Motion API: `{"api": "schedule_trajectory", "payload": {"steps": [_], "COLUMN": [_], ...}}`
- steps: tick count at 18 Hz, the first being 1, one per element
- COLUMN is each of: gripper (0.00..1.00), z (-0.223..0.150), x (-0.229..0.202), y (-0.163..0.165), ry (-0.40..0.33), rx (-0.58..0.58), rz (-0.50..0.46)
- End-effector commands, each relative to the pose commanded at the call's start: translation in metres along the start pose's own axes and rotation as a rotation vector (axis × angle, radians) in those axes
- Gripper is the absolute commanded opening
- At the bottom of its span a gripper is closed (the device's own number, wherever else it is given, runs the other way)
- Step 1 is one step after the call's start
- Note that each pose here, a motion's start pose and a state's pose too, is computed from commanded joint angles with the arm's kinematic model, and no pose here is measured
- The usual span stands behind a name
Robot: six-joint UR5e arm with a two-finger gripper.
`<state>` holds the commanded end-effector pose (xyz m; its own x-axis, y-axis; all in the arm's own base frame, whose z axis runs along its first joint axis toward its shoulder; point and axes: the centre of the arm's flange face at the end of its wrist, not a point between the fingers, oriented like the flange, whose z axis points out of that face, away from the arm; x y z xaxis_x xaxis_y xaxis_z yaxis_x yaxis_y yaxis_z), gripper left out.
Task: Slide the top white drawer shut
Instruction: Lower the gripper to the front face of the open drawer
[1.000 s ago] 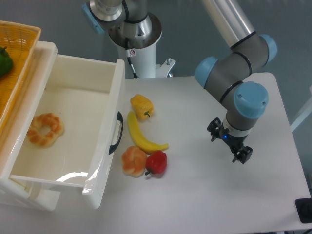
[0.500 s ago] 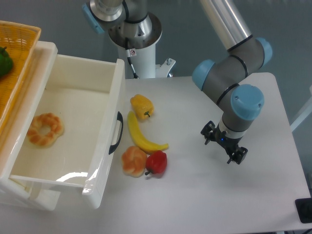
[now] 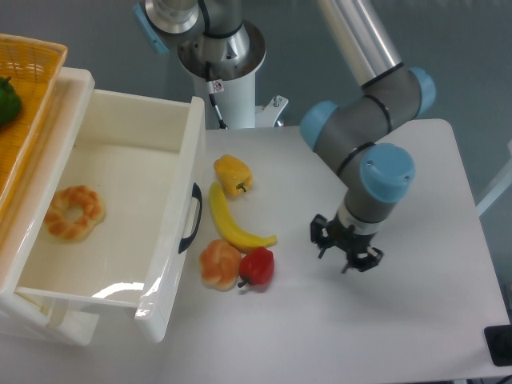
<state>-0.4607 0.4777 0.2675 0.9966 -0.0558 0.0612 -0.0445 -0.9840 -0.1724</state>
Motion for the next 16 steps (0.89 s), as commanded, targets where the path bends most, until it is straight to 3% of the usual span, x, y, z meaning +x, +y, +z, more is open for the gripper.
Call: {"api": "schedule_trajectory", "payload": {"steps": [6, 16], "gripper": [0.0, 0.0], "z": [-0.036, -0.039], "x": [0.034, 0.086], "y": [-0.012, -0.048], "ry": [0.107, 0.385], "rx": [0.076, 0.195], "rz": [-0.058, -0.153]}}
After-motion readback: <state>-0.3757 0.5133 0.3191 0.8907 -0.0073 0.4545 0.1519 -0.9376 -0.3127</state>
